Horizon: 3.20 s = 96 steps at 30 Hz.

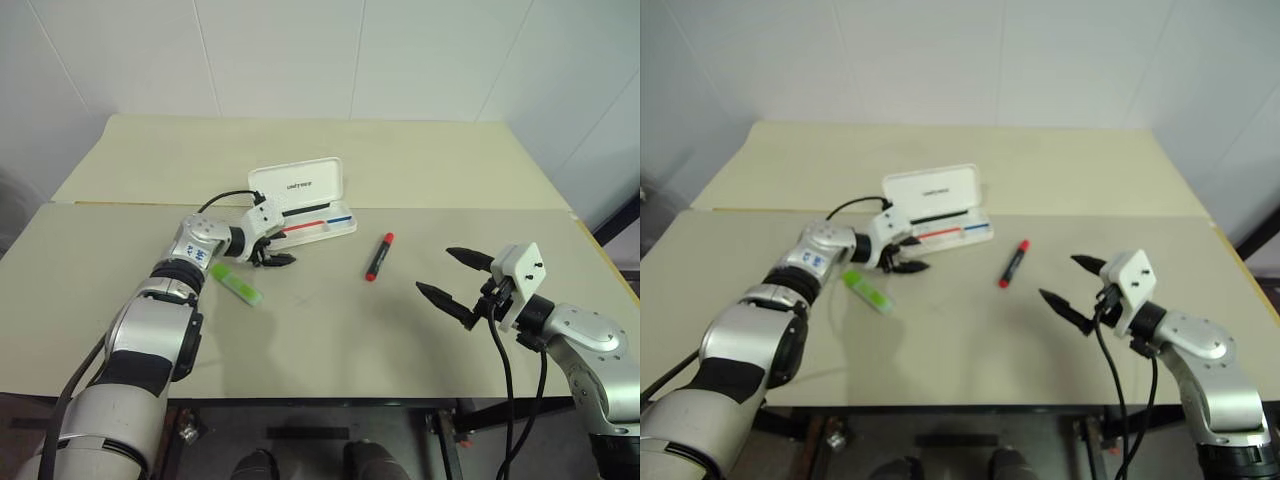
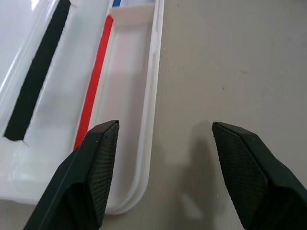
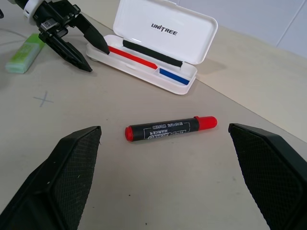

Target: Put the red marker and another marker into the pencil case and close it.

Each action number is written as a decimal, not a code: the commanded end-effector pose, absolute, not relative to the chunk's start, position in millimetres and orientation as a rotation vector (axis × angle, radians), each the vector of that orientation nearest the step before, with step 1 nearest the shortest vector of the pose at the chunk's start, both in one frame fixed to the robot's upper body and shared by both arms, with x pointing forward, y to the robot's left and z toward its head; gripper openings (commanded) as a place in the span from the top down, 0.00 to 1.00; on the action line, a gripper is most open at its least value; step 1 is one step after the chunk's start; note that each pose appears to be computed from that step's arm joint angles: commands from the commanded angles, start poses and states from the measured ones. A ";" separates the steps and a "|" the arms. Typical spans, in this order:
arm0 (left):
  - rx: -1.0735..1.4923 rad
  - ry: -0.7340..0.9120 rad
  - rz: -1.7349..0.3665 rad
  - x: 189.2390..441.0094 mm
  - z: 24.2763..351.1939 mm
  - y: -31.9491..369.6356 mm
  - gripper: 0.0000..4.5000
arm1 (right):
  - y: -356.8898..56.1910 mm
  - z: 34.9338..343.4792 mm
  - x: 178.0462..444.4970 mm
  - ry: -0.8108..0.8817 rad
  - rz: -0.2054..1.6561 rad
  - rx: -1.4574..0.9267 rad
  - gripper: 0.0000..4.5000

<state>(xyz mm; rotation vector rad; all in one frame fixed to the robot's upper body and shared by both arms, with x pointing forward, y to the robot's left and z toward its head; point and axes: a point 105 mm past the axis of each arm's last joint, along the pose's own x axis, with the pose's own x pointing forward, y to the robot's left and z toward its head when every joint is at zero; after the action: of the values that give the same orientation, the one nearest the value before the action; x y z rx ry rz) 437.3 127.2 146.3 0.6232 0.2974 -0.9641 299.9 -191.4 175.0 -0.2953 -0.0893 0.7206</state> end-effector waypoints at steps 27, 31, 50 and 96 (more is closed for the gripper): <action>0.678 0.392 -0.850 445.6 136.1 131.8 0.55 | -194.6 192.1 295.6 -0.133 0.697 -0.322 0.00; 0.678 0.385 -0.851 446.2 137.2 129.5 0.83 | -195.4 192.4 295.5 -0.133 0.694 -0.323 0.00; 0.673 0.249 -0.923 447.4 172.1 115.2 0.99 | -197.6 195.9 298.9 -0.136 0.698 -0.335 0.00; 0.841 0.222 -1.568 324.3 149.3 113.8 0.99 | -236.6 205.2 296.2 -0.075 0.656 -0.415 0.00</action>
<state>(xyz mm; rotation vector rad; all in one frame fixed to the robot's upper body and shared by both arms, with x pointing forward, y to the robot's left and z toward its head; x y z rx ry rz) 327.9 117.3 140.8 0.8303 0.2611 -1.5673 300.3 -235.3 191.5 -0.3883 -0.0347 0.6618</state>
